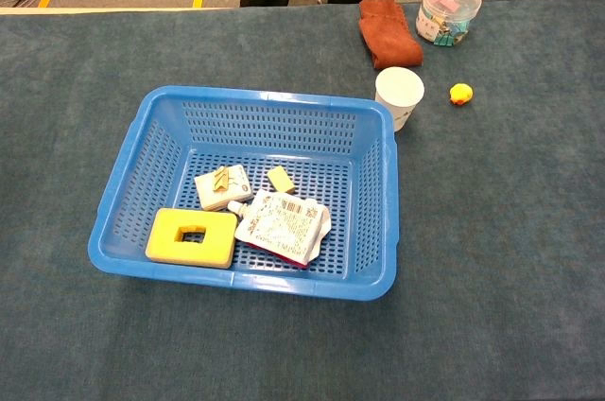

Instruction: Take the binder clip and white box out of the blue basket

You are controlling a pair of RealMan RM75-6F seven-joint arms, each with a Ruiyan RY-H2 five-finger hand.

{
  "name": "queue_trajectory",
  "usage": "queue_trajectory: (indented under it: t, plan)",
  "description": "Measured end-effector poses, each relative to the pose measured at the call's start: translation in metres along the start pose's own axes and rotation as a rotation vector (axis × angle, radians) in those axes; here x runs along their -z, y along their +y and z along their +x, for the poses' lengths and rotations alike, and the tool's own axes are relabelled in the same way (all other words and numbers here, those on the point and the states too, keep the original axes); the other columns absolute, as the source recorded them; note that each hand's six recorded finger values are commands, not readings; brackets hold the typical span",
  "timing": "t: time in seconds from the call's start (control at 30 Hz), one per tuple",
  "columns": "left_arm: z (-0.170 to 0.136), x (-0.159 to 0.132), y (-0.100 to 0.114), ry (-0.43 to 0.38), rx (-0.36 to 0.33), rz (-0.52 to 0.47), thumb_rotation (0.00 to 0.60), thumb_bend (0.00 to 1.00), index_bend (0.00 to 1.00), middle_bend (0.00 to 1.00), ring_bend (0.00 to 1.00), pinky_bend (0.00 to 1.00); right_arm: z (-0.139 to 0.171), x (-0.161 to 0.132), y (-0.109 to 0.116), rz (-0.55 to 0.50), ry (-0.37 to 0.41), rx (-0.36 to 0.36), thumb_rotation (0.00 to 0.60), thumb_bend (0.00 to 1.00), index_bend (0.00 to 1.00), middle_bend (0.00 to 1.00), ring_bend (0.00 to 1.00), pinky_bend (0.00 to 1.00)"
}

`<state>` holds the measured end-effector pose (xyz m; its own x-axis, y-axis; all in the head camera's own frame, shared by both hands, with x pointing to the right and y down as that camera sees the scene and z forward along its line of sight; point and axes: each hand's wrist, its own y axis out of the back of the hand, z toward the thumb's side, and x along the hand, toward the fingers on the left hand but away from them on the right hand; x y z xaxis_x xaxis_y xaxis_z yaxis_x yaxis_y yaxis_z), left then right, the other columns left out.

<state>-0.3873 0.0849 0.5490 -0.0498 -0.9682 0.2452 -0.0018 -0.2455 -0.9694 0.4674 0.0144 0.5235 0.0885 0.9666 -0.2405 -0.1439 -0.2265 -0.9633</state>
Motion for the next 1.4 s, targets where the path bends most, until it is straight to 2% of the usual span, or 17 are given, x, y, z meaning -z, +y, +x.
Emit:
queue_trajectory:
  t: [0.6,0.8,1.13,1.4]
  plan:
    - [-0.006,0.000,-0.001,-0.032,0.001,-0.002,0.600,0.25,0.30,0.29,0.21,0.22,-0.001,-0.002,0.005,0.000,0.008,0.008,0.600,0.26,0.35,0.26,0.10,0.12]
    - [0.006,-0.007,0.000,-0.056,0.003,-0.001,0.600,0.25,0.30,0.29,0.21,0.22,-0.001,-0.005,0.005,-0.007,0.017,0.010,0.600,0.26,0.35,0.26,0.10,0.12]
    - [0.015,-0.026,0.002,-0.168,0.029,-0.022,0.600,0.26,0.30,0.29,0.21,0.22,-0.009,-0.019,0.011,-0.011,0.056,0.026,0.600,0.26,0.35,0.26,0.10,0.13]
    - [0.015,-0.031,0.004,-0.209,0.042,-0.041,0.600,0.26,0.30,0.29,0.21,0.22,-0.011,-0.023,0.010,-0.007,0.052,0.019,0.600,0.26,0.35,0.26,0.10,0.13]
